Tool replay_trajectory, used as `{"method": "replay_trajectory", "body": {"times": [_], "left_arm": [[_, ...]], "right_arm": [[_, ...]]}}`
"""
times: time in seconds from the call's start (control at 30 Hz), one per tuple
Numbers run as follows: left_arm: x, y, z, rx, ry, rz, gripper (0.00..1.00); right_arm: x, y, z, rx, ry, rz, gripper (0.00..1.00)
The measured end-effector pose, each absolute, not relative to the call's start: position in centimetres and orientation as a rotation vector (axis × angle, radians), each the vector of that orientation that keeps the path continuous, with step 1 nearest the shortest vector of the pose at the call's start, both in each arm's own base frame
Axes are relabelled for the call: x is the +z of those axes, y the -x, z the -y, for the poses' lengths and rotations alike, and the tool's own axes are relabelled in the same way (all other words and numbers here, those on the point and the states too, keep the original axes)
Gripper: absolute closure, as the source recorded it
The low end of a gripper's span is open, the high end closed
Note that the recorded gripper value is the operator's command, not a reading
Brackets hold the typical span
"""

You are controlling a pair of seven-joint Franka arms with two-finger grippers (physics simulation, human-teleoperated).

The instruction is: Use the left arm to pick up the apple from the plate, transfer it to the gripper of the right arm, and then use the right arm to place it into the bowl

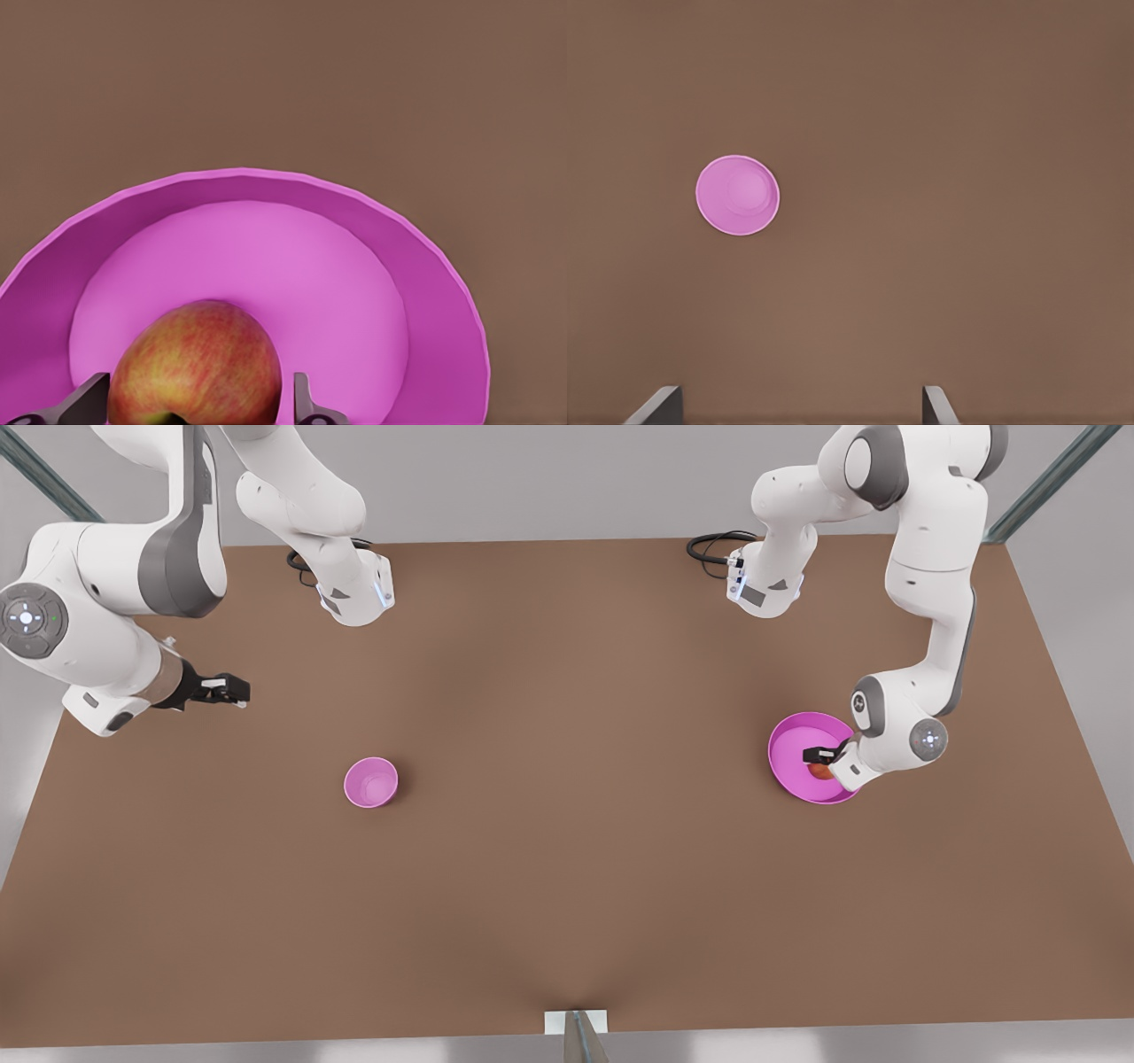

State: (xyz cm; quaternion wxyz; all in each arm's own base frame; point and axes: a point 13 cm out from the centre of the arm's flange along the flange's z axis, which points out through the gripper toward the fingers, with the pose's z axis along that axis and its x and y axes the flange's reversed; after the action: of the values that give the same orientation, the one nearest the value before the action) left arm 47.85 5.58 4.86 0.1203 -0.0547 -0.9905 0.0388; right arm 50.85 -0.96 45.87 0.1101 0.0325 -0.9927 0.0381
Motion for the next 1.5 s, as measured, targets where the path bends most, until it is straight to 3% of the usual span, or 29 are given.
{"method": "replay_trajectory", "body": {"times": [0.13, 0.17, 0.2, 0.23, 0.6, 0.77, 0.83, 0.87, 0.97, 1.1, 1.33, 1.5], "left_arm": [[4.2, -47.5, -5.5, 0.118, 0.173, 2.881, 0.00], [4.1, -47.5, -5.5, 0.119, 0.176, 2.880, 0.03], [4.1, -47.5, -5.5, 0.120, 0.178, 2.880, 0.17], [4.1, -47.5, -5.5, 0.120, 0.180, 2.880, 0.21], [6.1, -48.6, -5.3, 0.118, 0.186, 2.911, 0.24], [13.5, -53.9, 2.6, 0.314, 0.203, 2.959, 0.25], [15.3, -56.9, 7.2, 0.444, 0.236, 2.912, 0.25], [16.1, -58.1, 10.5, 0.517, 0.282, 2.870, 0.25], [17.2, -57.1, 21.3, 0.786, 0.374, 2.676, 0.25], [18.8, -56.6, 31.0, 1.142, 0.349, 2.433, 0.25], [21.5, -57.8, 42.5, 1.534, 0.321, 2.152, 0.25], [21.6, -60.4, 46.3, 1.663, 0.243, 2.151, 0.25]], "right_arm": [[45.5, -50.8, 1.1, 0.111, -0.095, 2.911, 0.00], [45.4, -50.8, 1.1, 0.111, -0.095, 2.910, 0.00], [45.4, -50.8, 1.2, 0.111, -0.095, 2.910, 0.00], [45.4, -50.8, 1.2, 0.111, -0.096, 2.910, 0.00], [44.9, -50.8, 0.6, 0.111, -0.116, 2.902, 0.00], [44.3, -51.1, -0.1, 0.105, -0.138, 2.898, 0.00], [43.2, -53.2, -1.3, 0.054, -0.166, 2.898, 0.00], [42.0, -55.4, -2.7, 0.009, -0.204, 2.894, 0.00], [36.1, -62.8, -10.0, -0.261, -0.381, 2.853, 0.00], [23.5, -65.2, -16.2, -0.791, -0.434, 2.645, 0.00], [22.3, -66.0, -31.7, -1.494, -0.740, 2.447, 0.00], [21.3, -67.1, -34.1, -1.672, -0.969, 2.456, 0.00]]}}
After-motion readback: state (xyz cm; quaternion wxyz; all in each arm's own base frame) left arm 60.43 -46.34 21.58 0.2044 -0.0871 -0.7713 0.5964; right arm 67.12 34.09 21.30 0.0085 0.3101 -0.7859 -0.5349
